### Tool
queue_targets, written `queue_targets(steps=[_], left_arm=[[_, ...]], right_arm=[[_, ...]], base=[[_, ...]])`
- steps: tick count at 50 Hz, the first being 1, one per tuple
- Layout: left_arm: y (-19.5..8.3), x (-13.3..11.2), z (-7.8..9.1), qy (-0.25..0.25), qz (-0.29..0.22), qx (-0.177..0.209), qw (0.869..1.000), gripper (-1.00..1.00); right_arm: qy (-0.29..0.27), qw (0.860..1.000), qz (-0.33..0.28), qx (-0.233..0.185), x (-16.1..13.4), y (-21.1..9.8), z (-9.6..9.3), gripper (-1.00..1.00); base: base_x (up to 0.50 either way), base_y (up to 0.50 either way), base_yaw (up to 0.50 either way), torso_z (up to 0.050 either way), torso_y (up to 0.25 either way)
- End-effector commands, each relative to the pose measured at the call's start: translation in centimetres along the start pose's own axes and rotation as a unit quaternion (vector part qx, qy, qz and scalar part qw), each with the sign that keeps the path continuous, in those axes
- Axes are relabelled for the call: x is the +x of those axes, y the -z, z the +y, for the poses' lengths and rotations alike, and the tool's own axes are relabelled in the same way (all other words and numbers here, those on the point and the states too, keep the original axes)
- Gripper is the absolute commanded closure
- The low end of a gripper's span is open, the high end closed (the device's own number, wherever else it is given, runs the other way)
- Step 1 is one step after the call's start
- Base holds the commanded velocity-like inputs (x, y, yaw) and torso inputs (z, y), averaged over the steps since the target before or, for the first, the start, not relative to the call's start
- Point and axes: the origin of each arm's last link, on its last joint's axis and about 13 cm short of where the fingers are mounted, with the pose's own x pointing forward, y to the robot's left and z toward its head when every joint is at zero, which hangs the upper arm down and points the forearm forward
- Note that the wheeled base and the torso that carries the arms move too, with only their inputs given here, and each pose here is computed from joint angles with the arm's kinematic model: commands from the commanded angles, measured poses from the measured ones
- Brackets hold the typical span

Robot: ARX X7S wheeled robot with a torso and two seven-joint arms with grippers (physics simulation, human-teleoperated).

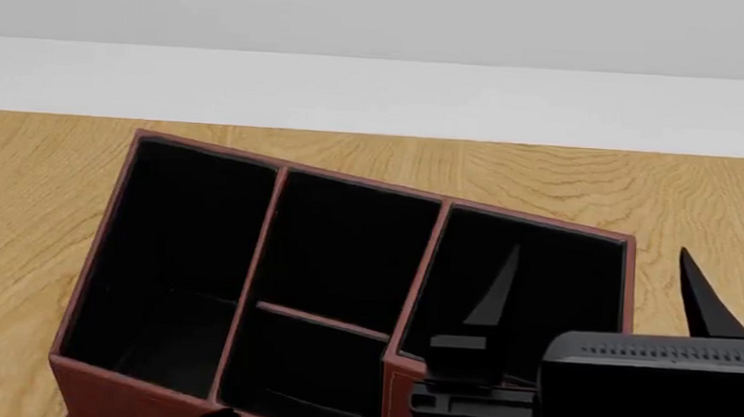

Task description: Pick up the book and place it in the front compartment of the caddy.

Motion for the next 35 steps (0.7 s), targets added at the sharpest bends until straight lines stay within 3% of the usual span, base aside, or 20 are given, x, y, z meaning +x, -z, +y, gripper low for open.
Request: queue_targets(steps=[1,24,35], left_arm=[[-0.7,-2.9,-0.6,-0.021,-0.027,0.012,0.999,1.0],[-1.6,-8.2,-2.7,0.023,-0.048,0.056,0.997,1.0],[-0.9,-10.3,-3.2,0.015,-0.037,0.048,0.998,1.0]], right_arm=[[-0.003,1.0,-0.002,-0.001,0.1,-0.2,0.2,-1.0],[-0.006,1.0,-0.006,-0.002,0.3,-0.6,0.3,-1.0],[-0.005,1.0,-0.011,-0.004,0.5,-1.0,0.3,-1.0]], base=[[0.0,0.0,0.0,0.0,0.0],[0.0,0.0,0.0,0.0,0.001],[0.0,0.0,0.0,0.0,0.001]])
